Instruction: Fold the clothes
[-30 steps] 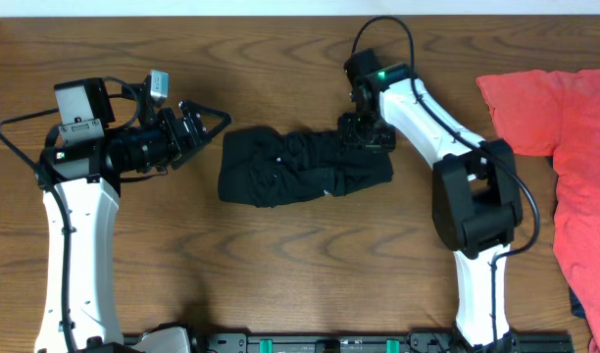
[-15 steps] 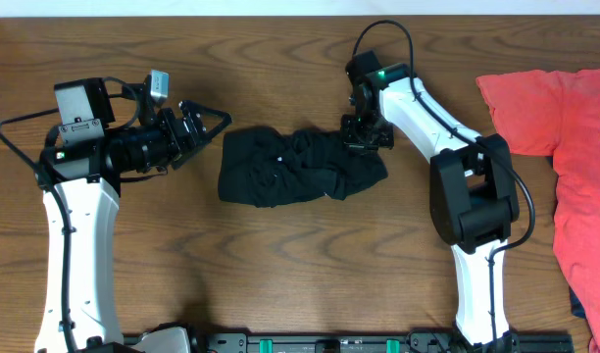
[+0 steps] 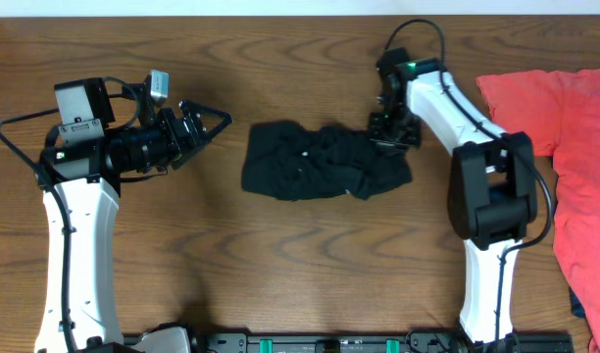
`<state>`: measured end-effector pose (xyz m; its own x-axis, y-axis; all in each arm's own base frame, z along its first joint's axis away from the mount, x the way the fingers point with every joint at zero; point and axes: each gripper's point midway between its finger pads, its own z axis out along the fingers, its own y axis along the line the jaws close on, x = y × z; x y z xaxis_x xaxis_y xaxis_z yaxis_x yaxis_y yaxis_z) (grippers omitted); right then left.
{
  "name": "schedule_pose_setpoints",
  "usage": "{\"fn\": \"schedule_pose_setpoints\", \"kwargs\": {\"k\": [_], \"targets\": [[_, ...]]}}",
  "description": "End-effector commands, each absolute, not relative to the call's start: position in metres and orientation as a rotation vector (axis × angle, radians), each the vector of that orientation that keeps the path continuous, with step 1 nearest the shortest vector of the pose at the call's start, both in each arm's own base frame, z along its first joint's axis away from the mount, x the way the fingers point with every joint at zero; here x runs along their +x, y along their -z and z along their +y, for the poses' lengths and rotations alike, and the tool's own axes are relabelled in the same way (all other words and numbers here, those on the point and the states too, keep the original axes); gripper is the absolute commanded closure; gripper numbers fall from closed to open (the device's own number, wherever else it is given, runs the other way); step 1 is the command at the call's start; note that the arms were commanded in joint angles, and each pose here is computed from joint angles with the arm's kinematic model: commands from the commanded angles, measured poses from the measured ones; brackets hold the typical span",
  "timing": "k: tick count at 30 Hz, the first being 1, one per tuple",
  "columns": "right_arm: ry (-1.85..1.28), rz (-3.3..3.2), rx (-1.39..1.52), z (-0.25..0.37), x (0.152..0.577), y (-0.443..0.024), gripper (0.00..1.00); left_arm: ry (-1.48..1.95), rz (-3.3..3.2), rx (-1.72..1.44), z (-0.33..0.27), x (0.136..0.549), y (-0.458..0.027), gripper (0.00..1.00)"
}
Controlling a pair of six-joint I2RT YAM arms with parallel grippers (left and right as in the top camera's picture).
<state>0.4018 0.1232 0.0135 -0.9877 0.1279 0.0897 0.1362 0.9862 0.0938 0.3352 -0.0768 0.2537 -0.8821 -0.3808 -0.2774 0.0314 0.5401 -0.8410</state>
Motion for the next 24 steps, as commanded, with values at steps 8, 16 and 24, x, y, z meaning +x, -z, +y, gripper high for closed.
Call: {"fn": "schedule_pose_setpoints", "kwargs": {"k": [8, 16, 24], "targets": [[0.068, -3.099, -0.158, 0.103, 0.401, -0.037, 0.96, 1.3, 2.326, -0.267, -0.077, 0.333, -0.261, 0.15], [0.068, -3.101, -0.158, 0.103, 0.401, -0.038, 0.99, 1.3, 2.326, -0.266, -0.077, 0.333, -0.261, 0.15], [0.068, -3.11, -0.166, 0.093, 0.398, -0.054, 0.99, 1.302, 2.329, -0.27, -0.077, 0.332, -0.261, 0.15]]}}
